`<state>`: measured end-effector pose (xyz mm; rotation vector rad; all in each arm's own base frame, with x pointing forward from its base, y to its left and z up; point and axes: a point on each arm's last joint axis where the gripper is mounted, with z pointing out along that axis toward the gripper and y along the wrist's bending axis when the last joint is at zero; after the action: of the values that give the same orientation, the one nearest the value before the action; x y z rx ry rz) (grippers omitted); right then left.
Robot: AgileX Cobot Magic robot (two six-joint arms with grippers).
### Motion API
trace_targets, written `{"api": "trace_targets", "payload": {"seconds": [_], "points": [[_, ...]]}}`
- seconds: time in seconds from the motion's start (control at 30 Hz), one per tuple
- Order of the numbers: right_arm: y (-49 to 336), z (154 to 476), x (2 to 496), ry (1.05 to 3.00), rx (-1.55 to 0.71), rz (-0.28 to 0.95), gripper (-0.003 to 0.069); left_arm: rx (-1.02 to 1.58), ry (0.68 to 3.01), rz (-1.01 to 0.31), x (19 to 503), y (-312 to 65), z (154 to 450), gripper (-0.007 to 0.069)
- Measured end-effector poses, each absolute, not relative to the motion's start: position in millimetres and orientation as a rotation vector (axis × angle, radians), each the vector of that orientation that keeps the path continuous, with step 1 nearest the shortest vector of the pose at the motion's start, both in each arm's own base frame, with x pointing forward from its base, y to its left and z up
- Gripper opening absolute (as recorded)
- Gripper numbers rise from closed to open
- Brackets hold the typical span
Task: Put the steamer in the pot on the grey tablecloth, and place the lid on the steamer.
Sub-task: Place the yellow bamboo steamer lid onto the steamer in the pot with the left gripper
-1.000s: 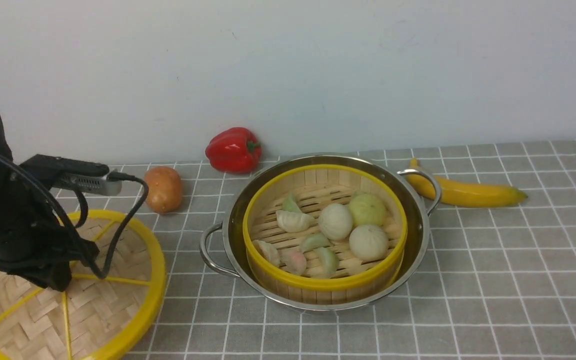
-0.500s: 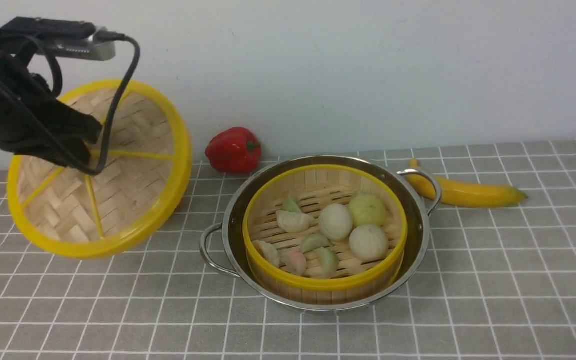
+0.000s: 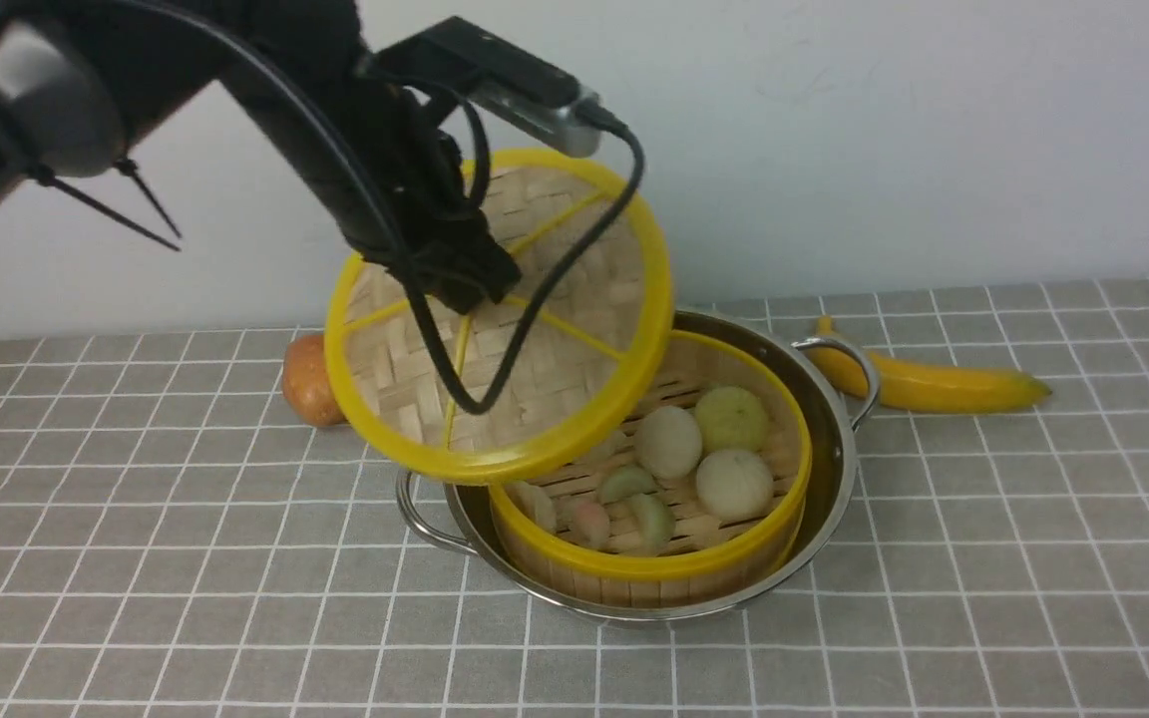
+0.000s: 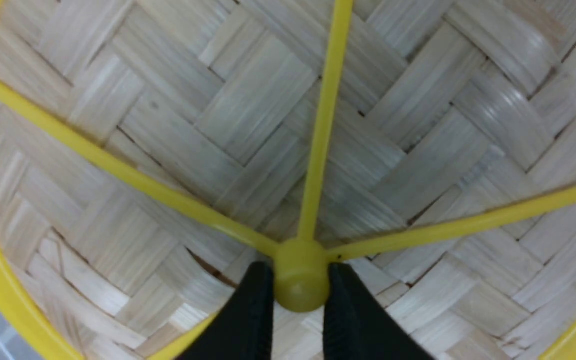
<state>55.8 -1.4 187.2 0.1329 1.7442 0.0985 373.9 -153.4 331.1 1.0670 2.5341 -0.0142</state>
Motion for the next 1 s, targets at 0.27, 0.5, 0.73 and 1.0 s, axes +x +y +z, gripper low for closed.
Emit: {"api": "trace_targets", "payload": {"seconds": [0.27,0.5,0.73,1.0], "points": [[-1,187,56,1.744,0.133,0.098,0.024,1.384,2.377,0.082,355,-200,330,0.0117],[-1,187,56,1.744,0.133,0.098,0.024,1.486,2.354,0.091,357,-213,315,0.0117],[-1,187,56,1.744,0.133,0.098,0.024,1.574,2.347,0.098,361,-223,297,0.0117],[-1,187,56,1.744,0.133,0.098,0.024,1.634,2.344,0.096,363,-235,280,0.0117]]}}
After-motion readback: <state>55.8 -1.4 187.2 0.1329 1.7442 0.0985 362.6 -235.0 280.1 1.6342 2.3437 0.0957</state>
